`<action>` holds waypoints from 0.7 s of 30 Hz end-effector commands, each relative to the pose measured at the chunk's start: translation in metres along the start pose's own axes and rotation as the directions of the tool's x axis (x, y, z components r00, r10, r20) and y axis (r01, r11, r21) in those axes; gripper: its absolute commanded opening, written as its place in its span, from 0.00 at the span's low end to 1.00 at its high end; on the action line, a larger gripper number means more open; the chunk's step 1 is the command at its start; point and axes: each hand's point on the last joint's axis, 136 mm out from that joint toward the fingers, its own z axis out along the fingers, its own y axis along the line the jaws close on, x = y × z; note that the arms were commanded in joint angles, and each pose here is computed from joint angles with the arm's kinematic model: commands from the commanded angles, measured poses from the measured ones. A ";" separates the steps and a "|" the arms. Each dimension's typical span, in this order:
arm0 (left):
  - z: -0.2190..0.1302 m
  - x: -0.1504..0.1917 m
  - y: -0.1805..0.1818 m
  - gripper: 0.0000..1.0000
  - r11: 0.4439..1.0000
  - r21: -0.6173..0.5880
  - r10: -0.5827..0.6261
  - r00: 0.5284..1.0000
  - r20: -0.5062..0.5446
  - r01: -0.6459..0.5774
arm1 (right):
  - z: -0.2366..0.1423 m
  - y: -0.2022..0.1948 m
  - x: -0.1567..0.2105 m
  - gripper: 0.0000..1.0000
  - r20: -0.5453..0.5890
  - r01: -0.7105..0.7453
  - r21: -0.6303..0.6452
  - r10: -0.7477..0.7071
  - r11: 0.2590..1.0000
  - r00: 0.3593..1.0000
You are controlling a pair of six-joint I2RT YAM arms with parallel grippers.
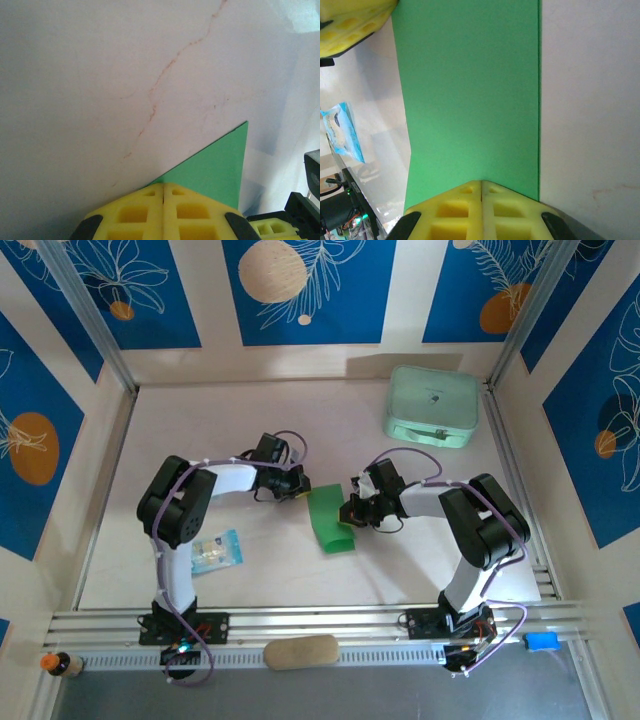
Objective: Fold a paper plane with a square sheet of paper (pick it up from the middle)
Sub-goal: First fold the square sheet of paper in half at the center of the table.
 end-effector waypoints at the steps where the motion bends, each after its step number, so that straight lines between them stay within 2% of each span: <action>1: -0.002 -0.021 0.037 0.04 0.989 -0.127 -0.062 0.995 0.076 0.071 | 0.006 -0.048 0.031 0.00 -0.068 -0.104 0.169 0.117 0.980 0.991; 12: -0.011 -0.039 0.032 0.05 0.981 -0.177 -0.064 0.992 0.106 0.082 | 0.007 -0.048 0.032 0.00 -0.068 -0.106 0.169 0.119 0.980 0.991; 21: -0.037 -0.040 -0.006 0.07 0.995 -0.089 -0.026 0.990 0.137 0.039 | 0.008 -0.046 0.031 0.00 -0.065 -0.113 0.167 0.126 0.979 0.990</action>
